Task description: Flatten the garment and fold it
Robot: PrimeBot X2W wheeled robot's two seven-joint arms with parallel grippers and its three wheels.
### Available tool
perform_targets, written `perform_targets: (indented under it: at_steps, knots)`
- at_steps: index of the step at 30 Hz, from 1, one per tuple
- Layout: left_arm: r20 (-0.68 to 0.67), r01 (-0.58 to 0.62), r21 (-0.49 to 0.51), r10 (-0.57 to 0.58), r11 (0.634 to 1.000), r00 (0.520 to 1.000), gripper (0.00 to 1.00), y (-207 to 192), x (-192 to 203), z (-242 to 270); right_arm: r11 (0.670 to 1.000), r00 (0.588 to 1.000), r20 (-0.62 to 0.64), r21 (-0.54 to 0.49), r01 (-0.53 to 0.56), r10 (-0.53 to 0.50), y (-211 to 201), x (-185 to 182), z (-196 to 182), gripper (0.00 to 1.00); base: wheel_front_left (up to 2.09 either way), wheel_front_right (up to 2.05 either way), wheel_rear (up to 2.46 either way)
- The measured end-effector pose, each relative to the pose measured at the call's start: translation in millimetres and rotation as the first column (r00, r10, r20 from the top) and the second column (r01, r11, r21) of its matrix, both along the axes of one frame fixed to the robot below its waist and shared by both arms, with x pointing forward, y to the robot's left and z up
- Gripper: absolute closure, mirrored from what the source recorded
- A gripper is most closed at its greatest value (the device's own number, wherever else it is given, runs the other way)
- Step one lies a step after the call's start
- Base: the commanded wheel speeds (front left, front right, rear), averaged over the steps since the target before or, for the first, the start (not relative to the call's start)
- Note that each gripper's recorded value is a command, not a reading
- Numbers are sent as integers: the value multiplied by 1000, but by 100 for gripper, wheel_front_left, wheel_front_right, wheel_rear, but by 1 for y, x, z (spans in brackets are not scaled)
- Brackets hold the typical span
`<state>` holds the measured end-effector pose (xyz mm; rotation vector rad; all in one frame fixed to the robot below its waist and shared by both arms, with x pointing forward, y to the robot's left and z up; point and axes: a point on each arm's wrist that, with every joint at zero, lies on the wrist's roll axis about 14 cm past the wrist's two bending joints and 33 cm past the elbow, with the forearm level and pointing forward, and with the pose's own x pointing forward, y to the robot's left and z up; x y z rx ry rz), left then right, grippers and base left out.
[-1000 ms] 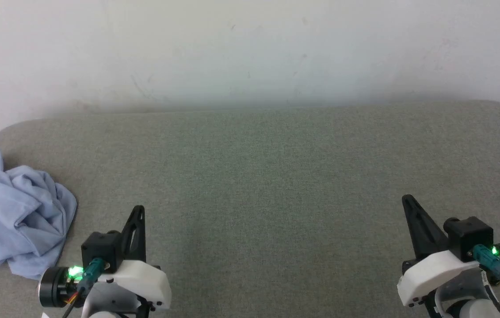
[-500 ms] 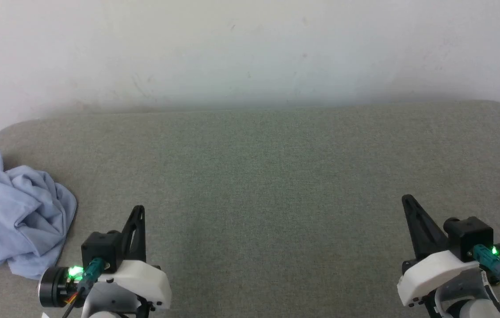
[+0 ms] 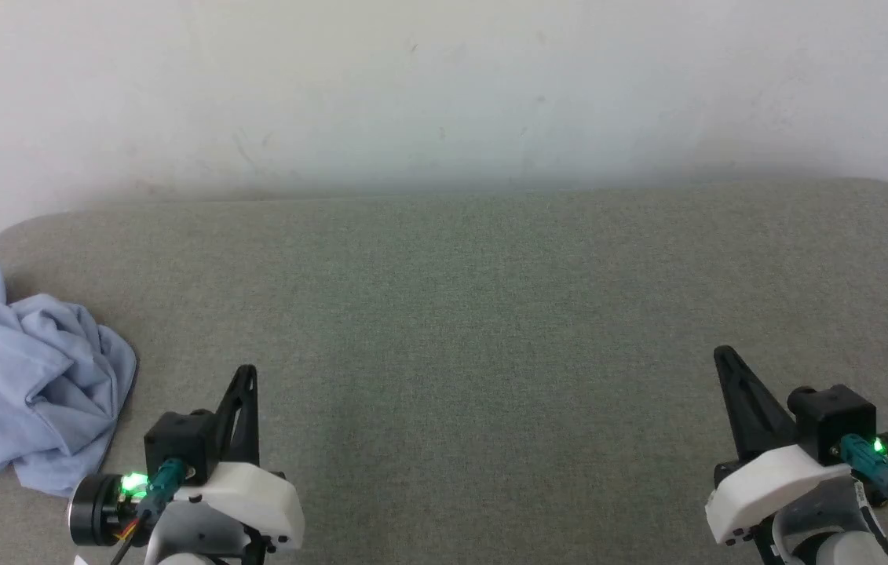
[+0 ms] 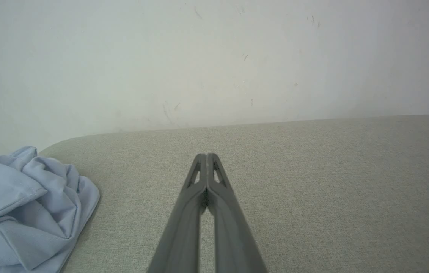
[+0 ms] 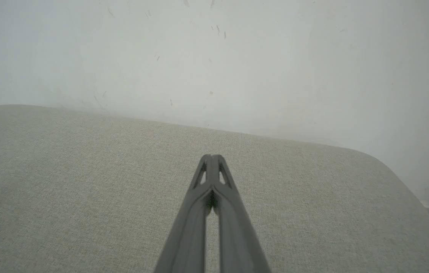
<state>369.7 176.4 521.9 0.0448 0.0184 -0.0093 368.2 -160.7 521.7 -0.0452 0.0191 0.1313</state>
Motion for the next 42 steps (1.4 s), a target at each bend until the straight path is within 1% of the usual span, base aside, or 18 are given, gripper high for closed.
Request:
perform_targets:
  at_steps: [31,32,42]
  knots:
    - [0,0,0,0,1000,1000,100,0,0,0,1000,1000,0,0,0,0,0,0,0,100,0,0,0]
    - [0,0,0,0,1000,1000,0,0,0,0,1000,1000,0,0,0,0,0,0,0,0,0,0,0]
    - [-2,5,-1,-5,1000,1000,0,-2,0,-1,1000,1000,-3,2,2,-2,-1,0,-2,0,0,0,0]
